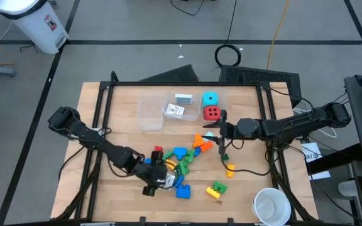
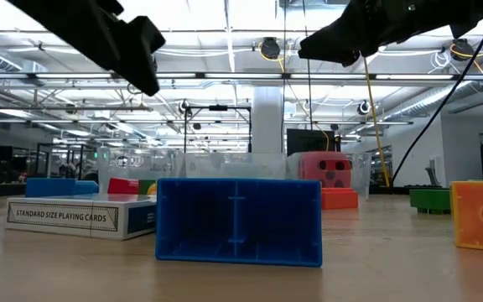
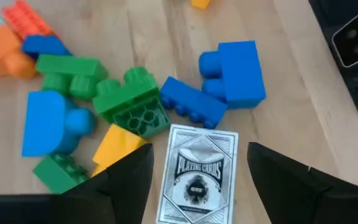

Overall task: Pick & Place Toys
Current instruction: Put the black deck of cards into the middle transparent bin

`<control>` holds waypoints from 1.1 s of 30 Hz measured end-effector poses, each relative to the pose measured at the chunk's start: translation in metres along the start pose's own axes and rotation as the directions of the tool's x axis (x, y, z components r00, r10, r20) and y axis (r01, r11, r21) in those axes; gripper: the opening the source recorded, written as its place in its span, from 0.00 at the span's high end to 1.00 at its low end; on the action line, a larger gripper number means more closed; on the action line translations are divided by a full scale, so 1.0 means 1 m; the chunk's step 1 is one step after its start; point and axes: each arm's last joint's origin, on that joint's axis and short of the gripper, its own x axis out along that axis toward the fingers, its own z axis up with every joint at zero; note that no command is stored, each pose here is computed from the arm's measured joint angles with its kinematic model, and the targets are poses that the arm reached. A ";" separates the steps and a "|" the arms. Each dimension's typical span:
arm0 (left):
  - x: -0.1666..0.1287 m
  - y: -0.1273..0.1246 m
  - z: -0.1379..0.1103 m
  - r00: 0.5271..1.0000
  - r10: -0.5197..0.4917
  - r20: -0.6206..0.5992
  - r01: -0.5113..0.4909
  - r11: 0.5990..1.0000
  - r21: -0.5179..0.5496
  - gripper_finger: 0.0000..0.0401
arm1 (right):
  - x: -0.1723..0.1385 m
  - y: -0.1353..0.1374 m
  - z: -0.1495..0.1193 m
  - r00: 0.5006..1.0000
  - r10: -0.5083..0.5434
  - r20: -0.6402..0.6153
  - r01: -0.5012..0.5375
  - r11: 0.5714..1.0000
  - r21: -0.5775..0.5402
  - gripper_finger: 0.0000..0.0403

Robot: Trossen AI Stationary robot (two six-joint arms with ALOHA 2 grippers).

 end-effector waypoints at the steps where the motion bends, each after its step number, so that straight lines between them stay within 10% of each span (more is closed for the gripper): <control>1: 0.001 0.001 0.002 1.000 -0.022 0.011 0.022 1.000 -0.019 0.35 | 0.000 0.000 0.000 1.000 0.000 -0.001 0.000 1.000 0.000 0.60; 10: 0.002 0.014 0.013 0.996 -0.008 0.088 0.031 0.965 -0.259 0.32 | 0.000 0.000 0.000 1.000 -0.001 -0.001 0.001 1.000 0.000 0.60; 17: 0.006 0.020 -0.002 0.997 0.018 -0.072 -0.040 0.946 -0.322 0.17 | 0.000 0.000 0.000 1.000 -0.001 -0.002 0.001 1.000 -0.011 0.60; 24: 0.028 0.017 -0.016 0.980 0.026 -0.199 -0.069 0.975 -0.213 0.01 | 0.000 0.000 0.000 1.000 -0.001 -0.003 0.001 1.000 -0.016 0.60; 33: 0.059 0.003 -0.033 0.957 0.024 -0.289 -0.047 0.996 -0.072 0.11 | 0.000 0.000 -0.001 1.000 0.001 -0.007 -0.001 1.000 -0.016 0.60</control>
